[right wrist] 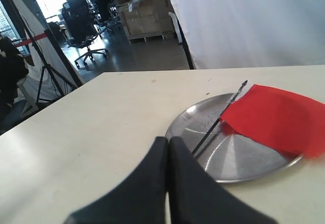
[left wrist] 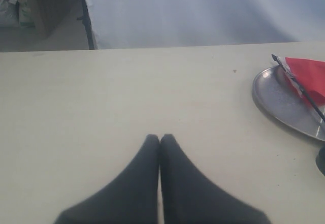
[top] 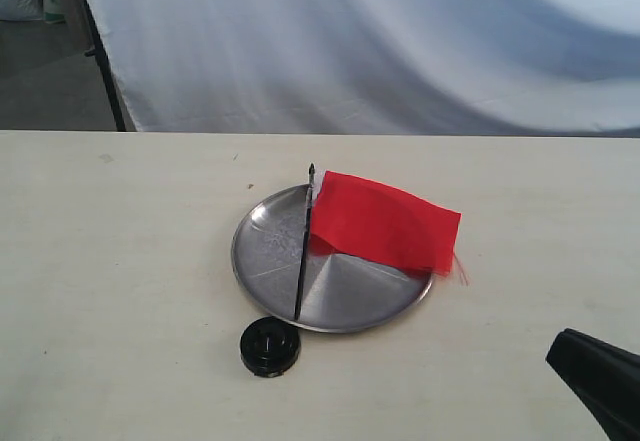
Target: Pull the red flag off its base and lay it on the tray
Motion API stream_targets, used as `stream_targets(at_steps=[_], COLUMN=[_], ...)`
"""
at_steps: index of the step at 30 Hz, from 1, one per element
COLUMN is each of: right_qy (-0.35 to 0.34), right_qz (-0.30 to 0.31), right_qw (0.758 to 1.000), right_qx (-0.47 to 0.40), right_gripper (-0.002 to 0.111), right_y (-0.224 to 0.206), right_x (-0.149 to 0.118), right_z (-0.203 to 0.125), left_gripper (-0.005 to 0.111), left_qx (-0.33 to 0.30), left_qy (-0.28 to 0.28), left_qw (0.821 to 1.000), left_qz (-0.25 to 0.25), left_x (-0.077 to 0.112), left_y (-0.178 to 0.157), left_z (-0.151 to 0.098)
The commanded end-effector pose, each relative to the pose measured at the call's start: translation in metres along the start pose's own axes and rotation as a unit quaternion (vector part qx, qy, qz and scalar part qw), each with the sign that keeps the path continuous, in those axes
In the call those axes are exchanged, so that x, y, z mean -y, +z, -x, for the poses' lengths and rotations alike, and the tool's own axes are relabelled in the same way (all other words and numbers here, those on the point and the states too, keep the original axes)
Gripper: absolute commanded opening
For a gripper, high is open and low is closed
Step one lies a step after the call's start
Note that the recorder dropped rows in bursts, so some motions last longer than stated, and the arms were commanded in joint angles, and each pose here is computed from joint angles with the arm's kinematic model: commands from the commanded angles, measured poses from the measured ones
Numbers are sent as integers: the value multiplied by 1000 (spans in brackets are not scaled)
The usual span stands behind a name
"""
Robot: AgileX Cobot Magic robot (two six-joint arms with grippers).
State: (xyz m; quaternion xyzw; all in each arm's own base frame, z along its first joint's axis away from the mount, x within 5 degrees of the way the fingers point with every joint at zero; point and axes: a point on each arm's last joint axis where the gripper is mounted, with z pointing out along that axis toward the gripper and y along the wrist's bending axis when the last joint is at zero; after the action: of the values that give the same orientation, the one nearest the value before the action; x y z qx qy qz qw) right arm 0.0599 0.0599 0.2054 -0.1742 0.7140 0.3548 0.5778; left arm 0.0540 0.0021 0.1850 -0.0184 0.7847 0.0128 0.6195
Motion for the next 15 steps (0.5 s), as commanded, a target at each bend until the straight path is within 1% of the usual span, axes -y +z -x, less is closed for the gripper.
stream_targets(at_steps=[1,3,5,8,11,15], right_qy=[0,0,-45,-62,-58,-57], right_qz=[6,8,1,-26,-65,-132], right_qw=[1000,1000,998,997,995,987], right_qx=[17,22,33,30,43,75], right_gripper=[0,0,0,0,0,0], right_y=[-3,-4,-6,-10,-17,-27], right_x=[-1,-1,0,4,10,16], right_z=[2,3,5,3,3,5], left_gripper=[0,0,0,0,0,0], left_qx=[0,0,0,0,0,0], left_qy=[-1,-1,-1,-1,-1,-1], left_qw=[1000,1000,1000,1000,1000,1000], left_qz=[0,0,0,0,0,0], left_x=[0,0,0,0,0,0], left_y=[0,0,0,0,0,0], left_z=[-1,-1,-1,-1,-1,-1])
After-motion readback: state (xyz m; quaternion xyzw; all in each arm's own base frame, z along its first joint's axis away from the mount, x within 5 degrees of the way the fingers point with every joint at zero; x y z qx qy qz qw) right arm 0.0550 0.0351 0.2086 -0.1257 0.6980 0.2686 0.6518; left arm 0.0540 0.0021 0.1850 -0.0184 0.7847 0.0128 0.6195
